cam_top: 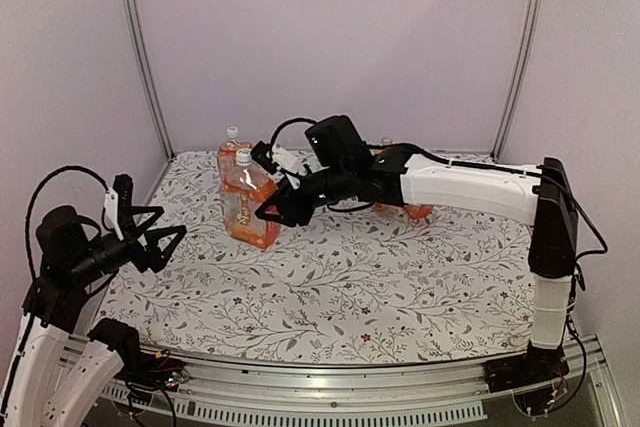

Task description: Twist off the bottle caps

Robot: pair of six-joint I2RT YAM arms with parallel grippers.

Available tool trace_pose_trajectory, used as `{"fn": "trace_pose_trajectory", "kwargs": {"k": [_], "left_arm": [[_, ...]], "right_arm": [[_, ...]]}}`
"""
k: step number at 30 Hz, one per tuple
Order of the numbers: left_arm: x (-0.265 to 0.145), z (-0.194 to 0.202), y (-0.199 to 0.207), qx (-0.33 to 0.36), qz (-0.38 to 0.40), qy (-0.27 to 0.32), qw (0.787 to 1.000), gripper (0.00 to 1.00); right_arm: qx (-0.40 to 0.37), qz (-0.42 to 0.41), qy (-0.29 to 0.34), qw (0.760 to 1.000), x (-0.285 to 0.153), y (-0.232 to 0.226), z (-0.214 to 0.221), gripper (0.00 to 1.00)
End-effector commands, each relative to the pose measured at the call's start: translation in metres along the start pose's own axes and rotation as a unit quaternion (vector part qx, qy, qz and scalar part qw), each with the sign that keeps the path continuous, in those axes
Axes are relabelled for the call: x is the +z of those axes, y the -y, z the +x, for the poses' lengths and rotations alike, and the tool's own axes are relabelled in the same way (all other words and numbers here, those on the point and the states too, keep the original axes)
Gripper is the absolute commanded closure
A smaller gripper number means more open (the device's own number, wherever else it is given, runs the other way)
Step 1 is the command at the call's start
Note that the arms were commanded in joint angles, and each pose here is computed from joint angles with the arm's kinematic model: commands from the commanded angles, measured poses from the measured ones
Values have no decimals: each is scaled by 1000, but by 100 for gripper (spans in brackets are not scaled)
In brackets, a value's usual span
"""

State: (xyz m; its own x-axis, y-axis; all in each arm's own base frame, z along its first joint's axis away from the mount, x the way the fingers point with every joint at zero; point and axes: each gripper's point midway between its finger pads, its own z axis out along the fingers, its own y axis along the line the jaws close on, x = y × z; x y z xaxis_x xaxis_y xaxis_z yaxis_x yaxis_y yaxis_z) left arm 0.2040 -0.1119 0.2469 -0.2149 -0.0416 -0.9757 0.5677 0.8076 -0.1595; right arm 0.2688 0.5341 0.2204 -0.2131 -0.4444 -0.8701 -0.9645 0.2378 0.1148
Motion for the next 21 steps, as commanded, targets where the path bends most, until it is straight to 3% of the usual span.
{"fn": "trace_pose_trajectory", "kwargs": {"k": [1, 3, 8, 13, 21], "left_arm": [[-32, -22, 86, 123, 224, -8, 967, 4], [-49, -20, 107, 159, 283, -22, 945, 2], [-50, -44, 113, 194, 297, -39, 934, 2], [-44, -69, 125, 194, 329, -65, 922, 3], [-47, -55, 149, 178, 383, -110, 900, 13]], "right_arm": [[-56, -57, 43, 996, -70, -57, -45, 78], [-74, -65, 46, 994, -87, -75, -52, 79], [-124, -85, 63, 987, -113, -121, -67, 80], [-177, -99, 63, 977, -120, -159, -77, 81], [-202, -99, 70, 972, -115, -175, -87, 83]]}}
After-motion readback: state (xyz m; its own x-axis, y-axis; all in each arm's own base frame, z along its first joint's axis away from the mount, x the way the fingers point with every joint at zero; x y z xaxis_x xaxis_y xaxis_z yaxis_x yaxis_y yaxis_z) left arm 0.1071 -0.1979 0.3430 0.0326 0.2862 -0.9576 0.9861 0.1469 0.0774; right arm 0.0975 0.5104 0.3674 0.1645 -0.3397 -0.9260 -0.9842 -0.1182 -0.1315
